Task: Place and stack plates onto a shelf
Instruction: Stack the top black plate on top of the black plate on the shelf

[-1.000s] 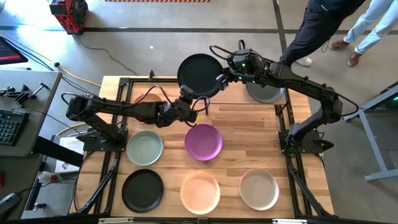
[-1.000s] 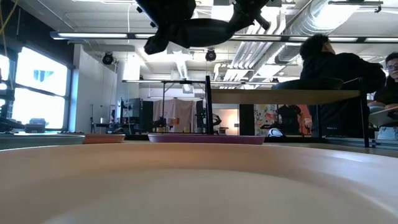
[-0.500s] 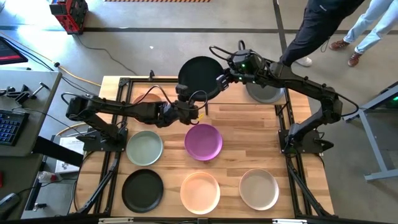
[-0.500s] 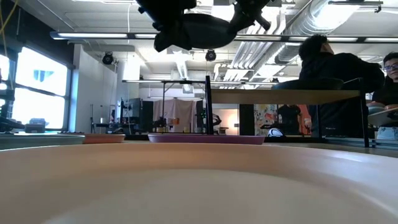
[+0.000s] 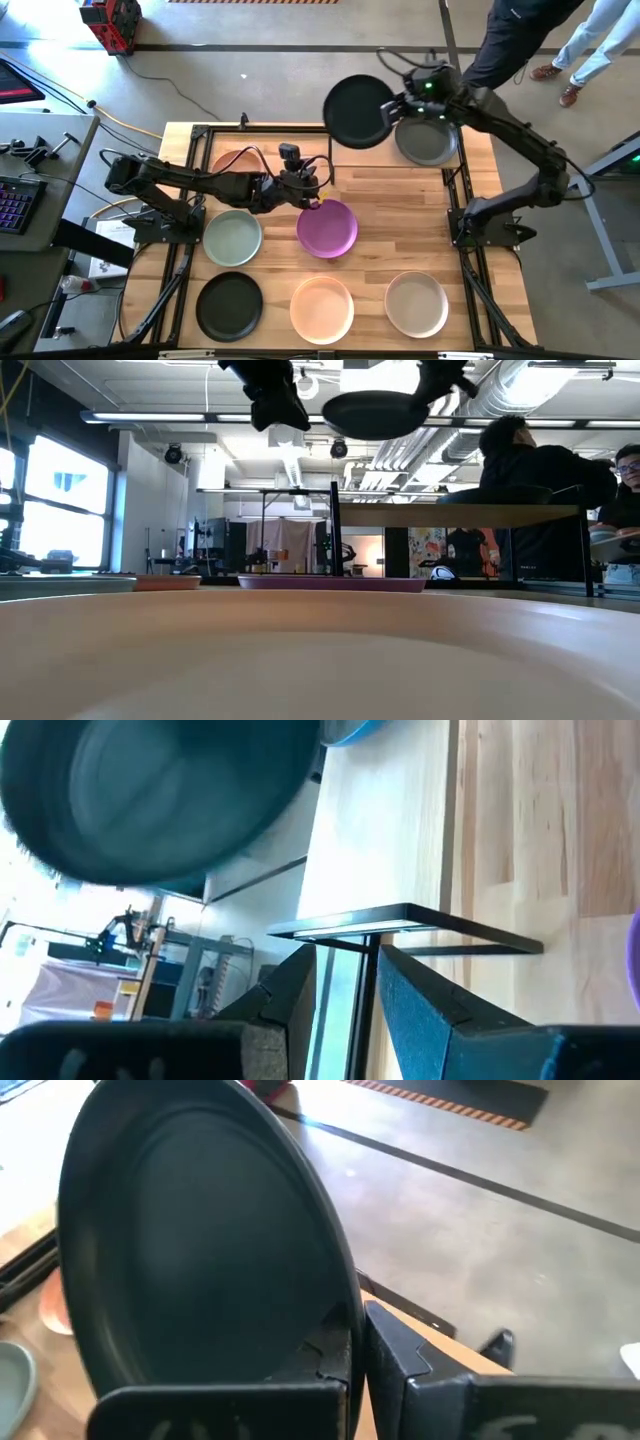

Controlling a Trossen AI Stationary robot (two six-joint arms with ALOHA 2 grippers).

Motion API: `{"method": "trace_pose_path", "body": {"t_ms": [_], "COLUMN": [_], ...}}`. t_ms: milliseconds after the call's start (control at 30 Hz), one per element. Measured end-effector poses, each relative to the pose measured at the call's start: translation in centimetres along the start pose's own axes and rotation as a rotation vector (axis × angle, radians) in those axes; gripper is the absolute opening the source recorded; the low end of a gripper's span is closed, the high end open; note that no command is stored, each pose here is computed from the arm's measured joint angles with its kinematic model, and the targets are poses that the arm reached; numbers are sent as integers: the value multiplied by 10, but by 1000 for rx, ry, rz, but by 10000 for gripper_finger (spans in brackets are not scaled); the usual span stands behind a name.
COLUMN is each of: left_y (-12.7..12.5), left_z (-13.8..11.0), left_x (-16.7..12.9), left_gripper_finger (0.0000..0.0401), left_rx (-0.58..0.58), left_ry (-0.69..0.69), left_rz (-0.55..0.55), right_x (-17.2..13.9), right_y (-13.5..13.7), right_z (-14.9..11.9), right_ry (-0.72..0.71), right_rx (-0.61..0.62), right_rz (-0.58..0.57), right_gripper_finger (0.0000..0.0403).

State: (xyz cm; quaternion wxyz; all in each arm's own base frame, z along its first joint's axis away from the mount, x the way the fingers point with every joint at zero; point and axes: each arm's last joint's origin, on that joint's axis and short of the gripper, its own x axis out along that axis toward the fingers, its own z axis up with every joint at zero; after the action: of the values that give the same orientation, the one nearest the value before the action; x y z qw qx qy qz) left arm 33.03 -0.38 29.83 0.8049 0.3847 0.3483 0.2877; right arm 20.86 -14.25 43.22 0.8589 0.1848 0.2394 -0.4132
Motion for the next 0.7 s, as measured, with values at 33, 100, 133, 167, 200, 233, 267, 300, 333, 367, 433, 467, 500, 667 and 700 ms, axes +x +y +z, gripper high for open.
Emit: {"method": "trace_pose_path", "body": {"t_ms": [33, 100, 133, 167, 200, 233, 267, 300, 333, 367, 433, 467, 500, 667, 700], "left_y": [0, 0, 0, 1, 1, 1, 1, 1, 2, 2, 2, 2, 2, 2, 3], "left_z": [0, 0, 0, 0, 0, -1, -1, -1, -1, -1, -2, -2, -3, -6, -7], "left_x": [0, 0, 0, 0, 0, 0, 0, 0, 0, 0, 0, 0, 0, 1, 1], "left_gripper_finger": [102, 102, 102, 102, 102, 102, 102, 102, 102, 102, 102, 102, 102, 102, 102], "left_rx": [-11, -28, -35, -42, -49, -59, -70, -77, -85, -92, -96, -93, -86, -31, -15], "left_ry": [0, 3, 8, 12, 15, 18, 23, 27, 33, 39, 52, 59, 67, 108, 121], "left_rz": [0, 5, 12, 18, 23, 28, 36, 42, 51, 60, 80, 88, 96, 119, 126], "right_x": [-5, -15, -19, -24, -28, -32, -36, -40, -44, -48, -55, -59, -63, -88, -93], "right_y": [-5, -14, -19, -23, -26, -30, -32, -35, -37, -38, -41, -43, -44, -46, -46], "right_z": [-1, -2, -3, -5, -6, -8, -9, -11, -13, -16, -21, -25, -28, -44, -48], "right_ry": [4, 14, 22, 30, 38, 46, 52, 60, 72, 86, 122, 140, 156, 183, 180], "right_rx": [4, 5, 11, 16, 21, 25, 29, 31, 31, 30, 41, 51, 63, 157, 180], "right_rz": [-9, -26, -32, -42, -49, -58, -66, -73, -80, -86, -98, -110, -127, -208, -222], "right_gripper_finger": [0, 0, 0, 0, 0, 0, 0, 0, 0, 0, 0, 0, 0, 0, 0]}}
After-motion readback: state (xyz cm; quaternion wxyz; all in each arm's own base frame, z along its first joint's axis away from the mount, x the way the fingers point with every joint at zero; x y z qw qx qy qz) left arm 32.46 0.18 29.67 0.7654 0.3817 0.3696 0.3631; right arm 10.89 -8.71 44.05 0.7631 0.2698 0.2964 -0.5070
